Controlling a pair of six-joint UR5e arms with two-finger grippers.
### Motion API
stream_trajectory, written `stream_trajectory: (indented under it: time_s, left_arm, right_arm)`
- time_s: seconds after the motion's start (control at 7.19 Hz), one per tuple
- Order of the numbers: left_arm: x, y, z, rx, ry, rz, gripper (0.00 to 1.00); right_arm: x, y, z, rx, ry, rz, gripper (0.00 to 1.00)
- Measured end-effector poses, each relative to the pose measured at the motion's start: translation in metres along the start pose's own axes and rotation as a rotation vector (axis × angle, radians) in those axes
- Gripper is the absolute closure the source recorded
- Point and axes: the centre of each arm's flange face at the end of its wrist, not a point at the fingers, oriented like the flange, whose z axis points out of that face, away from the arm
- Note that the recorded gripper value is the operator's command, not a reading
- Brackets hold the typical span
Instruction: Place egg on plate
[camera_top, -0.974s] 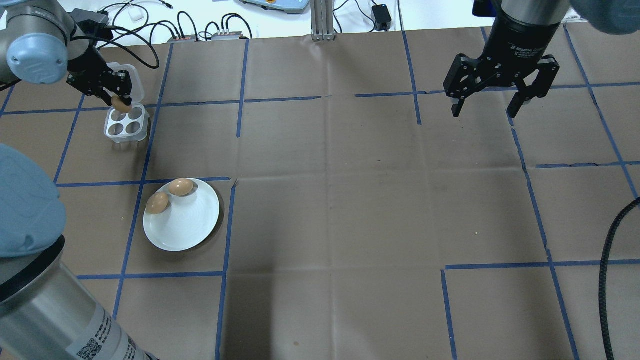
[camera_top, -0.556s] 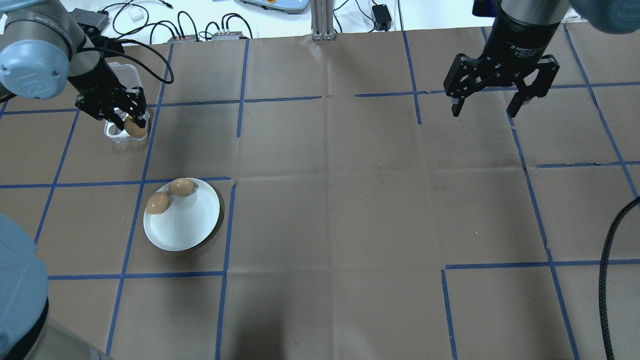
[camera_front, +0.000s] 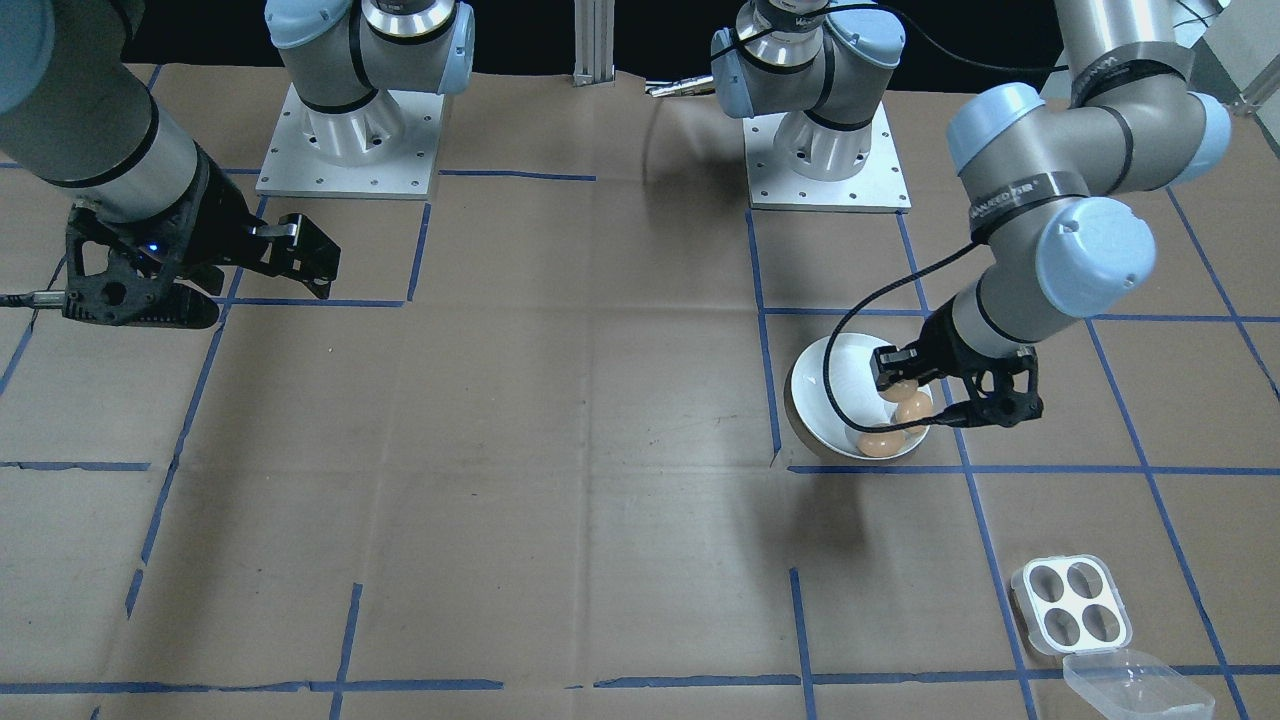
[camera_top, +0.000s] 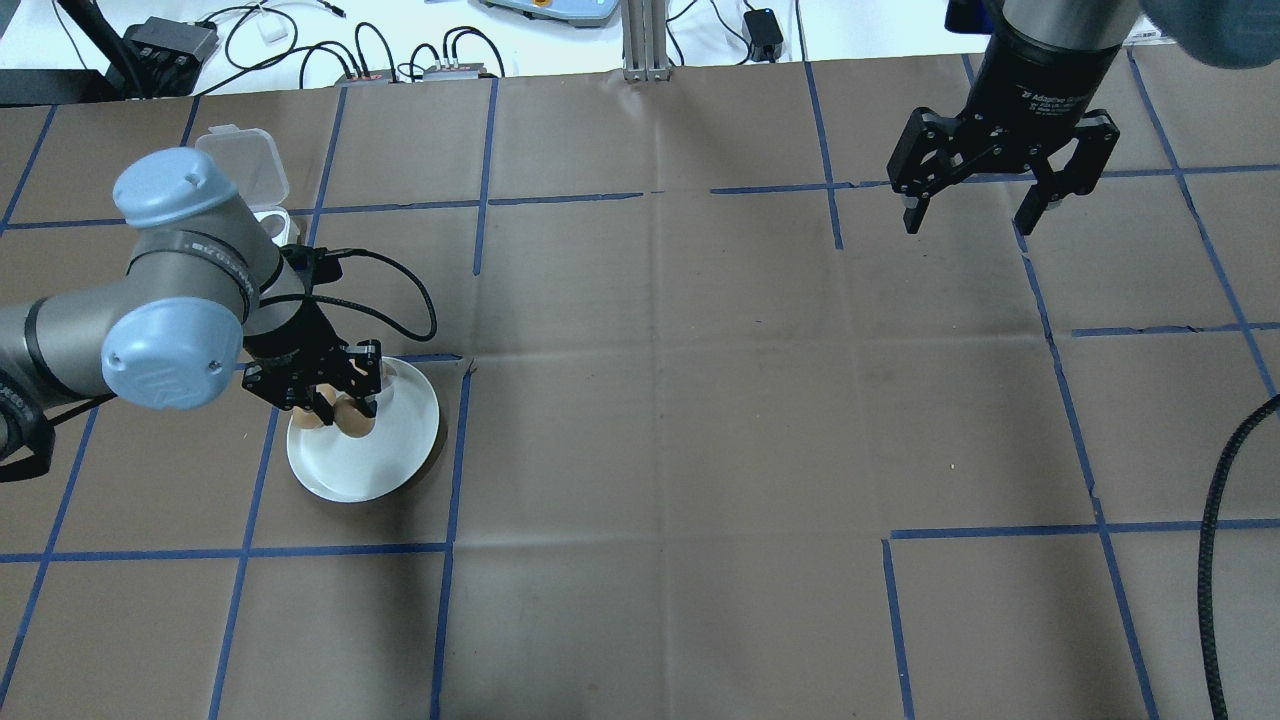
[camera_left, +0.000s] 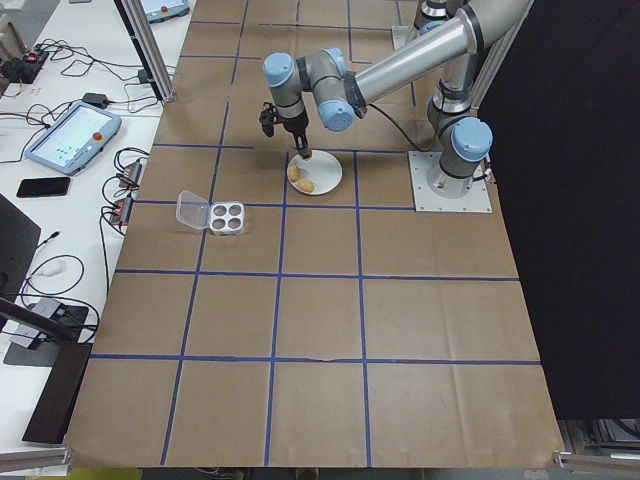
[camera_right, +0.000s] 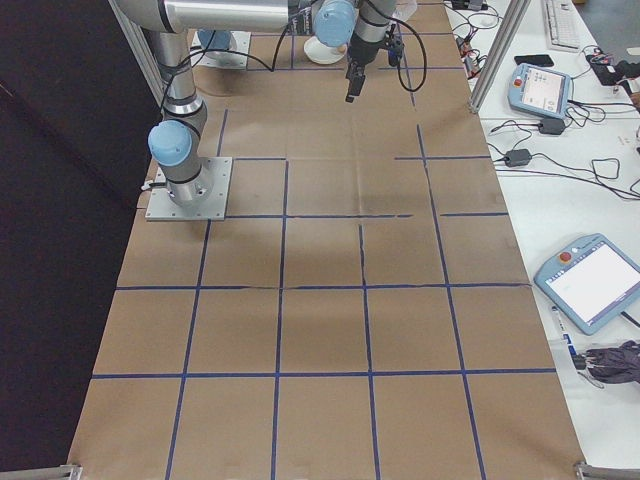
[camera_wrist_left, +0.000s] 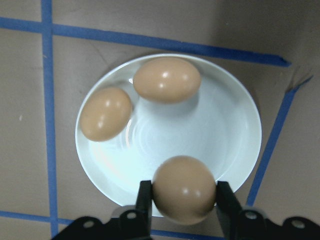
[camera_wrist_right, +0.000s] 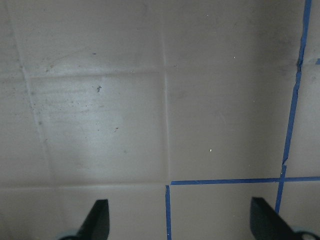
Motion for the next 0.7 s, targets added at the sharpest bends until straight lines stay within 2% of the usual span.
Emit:
stream_trajectory:
  time_s: [0.14, 0.42, 0.7]
  left_arm:
    - [0.000, 0.001, 0.013, 0.015, -0.001, 0.003, 0.02]
    - [-0.001, -0.004, 0.016, 0.057, -0.010, 0.011, 0.00]
    - [-0.001, -0.009, -0.022, 0.135, -0.018, 0.016, 0.00]
  right_arm:
    - [0.000, 0.000, 0.000, 0.000, 0.000, 0.000, 0.00]
    - [0.000, 0.000, 0.000, 0.000, -0.001, 0.000, 0.00]
    - [0.000, 0.000, 0.000, 0.000, 0.000, 0.000, 0.00]
